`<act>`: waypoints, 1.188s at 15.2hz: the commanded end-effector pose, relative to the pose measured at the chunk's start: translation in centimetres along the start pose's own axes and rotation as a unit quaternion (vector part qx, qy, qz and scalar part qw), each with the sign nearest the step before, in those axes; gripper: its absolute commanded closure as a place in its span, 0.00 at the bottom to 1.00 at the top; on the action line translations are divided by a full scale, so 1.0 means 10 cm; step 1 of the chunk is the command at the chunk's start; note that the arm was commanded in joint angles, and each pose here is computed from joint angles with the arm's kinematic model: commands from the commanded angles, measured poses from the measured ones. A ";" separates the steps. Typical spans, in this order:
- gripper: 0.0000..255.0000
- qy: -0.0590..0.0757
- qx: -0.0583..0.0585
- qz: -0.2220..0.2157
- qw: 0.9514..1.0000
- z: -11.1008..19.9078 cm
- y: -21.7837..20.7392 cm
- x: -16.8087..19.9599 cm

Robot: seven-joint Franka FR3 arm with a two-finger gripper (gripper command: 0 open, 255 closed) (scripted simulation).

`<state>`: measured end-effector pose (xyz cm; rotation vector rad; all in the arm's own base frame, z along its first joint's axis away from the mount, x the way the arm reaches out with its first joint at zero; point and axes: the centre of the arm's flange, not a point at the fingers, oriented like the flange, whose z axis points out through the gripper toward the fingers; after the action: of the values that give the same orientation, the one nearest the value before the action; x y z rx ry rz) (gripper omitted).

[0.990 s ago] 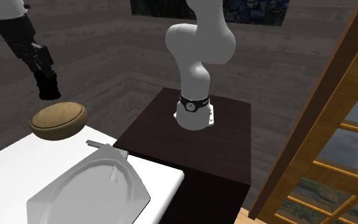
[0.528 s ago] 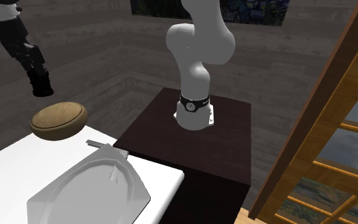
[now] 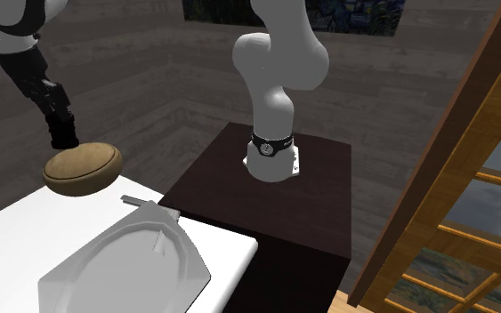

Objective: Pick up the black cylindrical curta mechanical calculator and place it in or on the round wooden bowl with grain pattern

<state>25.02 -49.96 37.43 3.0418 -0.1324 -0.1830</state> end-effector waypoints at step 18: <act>0.00 0.000 0.000 0.000 1.000 0.50 -0.06 0.05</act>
<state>24.96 -49.84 32.48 3.0397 -0.1317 -0.1797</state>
